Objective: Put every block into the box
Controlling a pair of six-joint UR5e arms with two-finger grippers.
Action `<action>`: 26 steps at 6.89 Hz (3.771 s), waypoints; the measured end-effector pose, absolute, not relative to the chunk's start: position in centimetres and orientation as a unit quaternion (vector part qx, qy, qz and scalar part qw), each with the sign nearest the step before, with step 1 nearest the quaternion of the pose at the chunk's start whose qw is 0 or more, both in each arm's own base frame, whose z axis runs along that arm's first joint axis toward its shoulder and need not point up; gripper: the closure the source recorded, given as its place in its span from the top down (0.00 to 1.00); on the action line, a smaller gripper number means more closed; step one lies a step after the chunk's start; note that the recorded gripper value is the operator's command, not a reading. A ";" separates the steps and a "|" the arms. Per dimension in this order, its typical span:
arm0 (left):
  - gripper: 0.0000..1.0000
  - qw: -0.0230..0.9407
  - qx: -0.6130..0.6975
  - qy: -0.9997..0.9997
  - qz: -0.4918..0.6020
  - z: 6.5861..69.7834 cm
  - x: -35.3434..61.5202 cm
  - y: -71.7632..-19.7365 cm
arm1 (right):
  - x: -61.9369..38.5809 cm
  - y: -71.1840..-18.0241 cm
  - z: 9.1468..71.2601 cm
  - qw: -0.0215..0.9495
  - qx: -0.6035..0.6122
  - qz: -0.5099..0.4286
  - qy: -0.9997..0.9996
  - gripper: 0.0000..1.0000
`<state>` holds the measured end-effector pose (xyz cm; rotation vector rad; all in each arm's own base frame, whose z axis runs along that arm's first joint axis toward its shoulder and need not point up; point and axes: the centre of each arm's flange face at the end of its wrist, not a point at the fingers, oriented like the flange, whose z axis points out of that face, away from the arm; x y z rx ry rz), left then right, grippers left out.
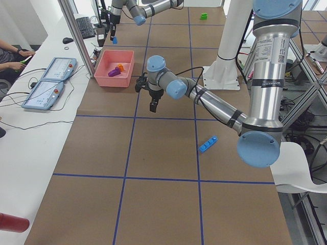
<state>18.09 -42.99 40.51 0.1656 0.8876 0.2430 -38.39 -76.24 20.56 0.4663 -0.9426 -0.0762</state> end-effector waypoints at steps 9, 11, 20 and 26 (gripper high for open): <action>1.00 0.942 -0.046 0.330 0.050 52.4 15.7 -26.6 | -35.0 -72.2 17.3 0.856 0.176 0.009 -0.486 0.99; 1.00 0.930 -0.061 0.356 -0.073 57.9 14.6 -25.3 | -31.8 -68.4 16.9 0.860 0.165 0.011 -0.482 0.99; 1.00 0.895 -0.172 0.366 -0.189 58.0 23.7 -18.9 | -29.3 -66.0 17.1 0.857 0.175 0.013 -0.484 0.99; 0.99 0.897 -0.197 0.361 -0.164 58.0 26.8 -17.0 | -23.1 -61.9 23.3 0.859 0.189 -0.007 -0.477 0.99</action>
